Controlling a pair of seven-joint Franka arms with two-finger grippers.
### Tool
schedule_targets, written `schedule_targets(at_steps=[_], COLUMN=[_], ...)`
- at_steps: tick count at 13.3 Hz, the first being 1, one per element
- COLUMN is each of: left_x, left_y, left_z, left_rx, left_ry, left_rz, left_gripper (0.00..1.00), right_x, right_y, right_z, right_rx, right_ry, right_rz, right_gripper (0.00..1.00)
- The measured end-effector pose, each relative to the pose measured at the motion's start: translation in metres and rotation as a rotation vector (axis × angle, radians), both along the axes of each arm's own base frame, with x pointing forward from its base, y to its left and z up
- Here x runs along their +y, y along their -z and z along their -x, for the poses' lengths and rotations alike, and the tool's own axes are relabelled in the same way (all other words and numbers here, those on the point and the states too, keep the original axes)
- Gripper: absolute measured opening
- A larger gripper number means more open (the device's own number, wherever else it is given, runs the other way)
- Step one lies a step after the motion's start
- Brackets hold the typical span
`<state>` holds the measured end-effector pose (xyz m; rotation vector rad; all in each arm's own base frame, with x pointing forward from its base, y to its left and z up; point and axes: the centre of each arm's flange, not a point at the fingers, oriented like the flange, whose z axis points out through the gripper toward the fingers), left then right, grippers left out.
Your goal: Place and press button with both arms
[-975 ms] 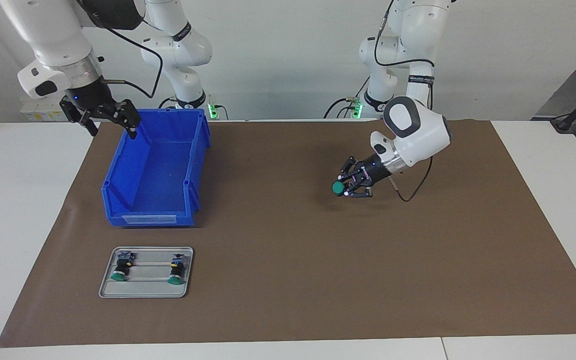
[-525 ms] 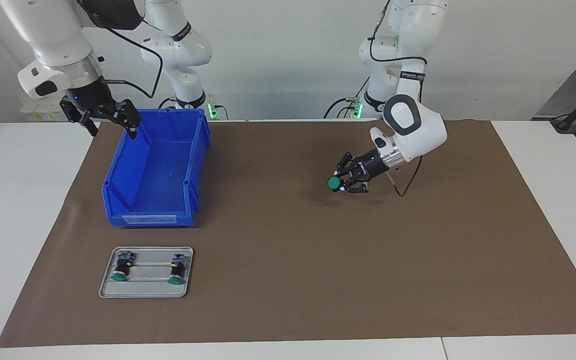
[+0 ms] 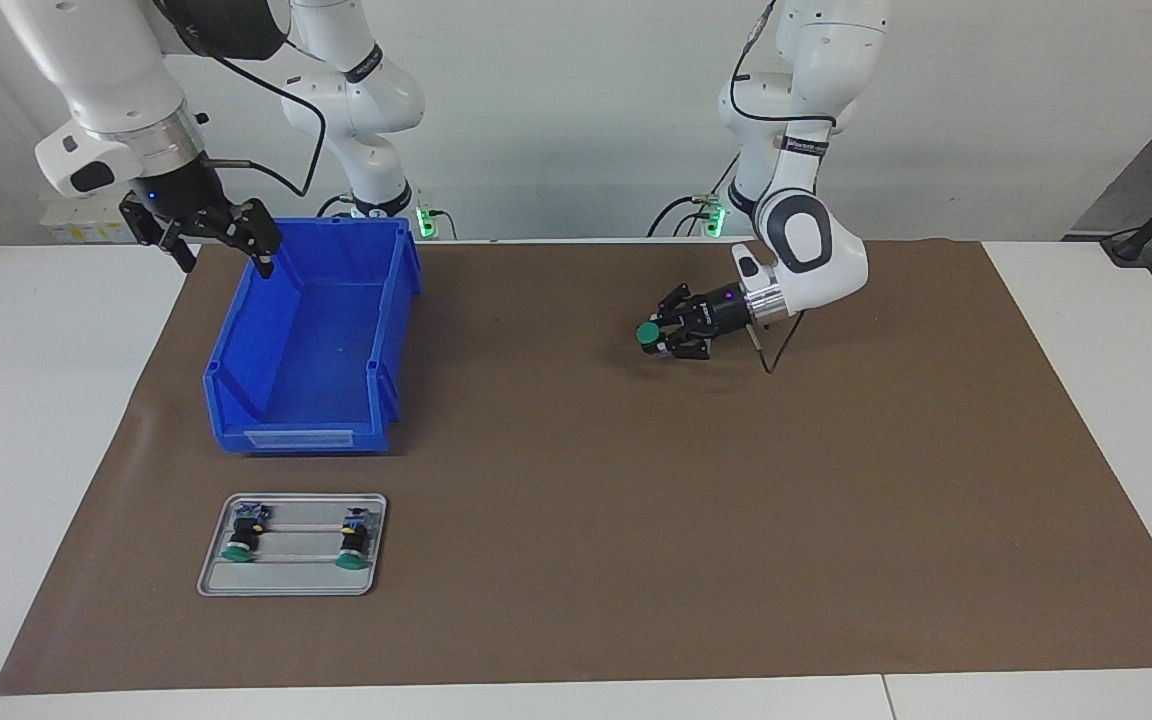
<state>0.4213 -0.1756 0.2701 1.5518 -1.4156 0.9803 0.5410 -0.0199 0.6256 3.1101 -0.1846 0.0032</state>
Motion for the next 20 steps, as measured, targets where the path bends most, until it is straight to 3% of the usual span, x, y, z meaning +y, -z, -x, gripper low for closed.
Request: schedule_targets(at_steps=[4, 8, 20], left_x=[0.002, 0.001, -0.033], left_y=[0.004, 0.022, 0.037], left_z=[0.01, 0.029, 0.046], left_rx=[-0.032, -0.06, -0.065], left_ry=[0.018, 0.044, -0.014], left_rz=[0.086, 0.114, 0.23], left_gripper=[0.34, 0.34, 0.34], right_x=[0.0, 0.0, 0.0], right_y=[0.0, 0.0, 0.0], right_z=[0.0, 0.0, 0.0], right_rx=[0.0, 0.0, 0.0], right_ry=[0.0, 0.0, 0.0], right_rz=[0.0, 0.0, 0.0], right_gripper=[1.0, 1.0, 1.0])
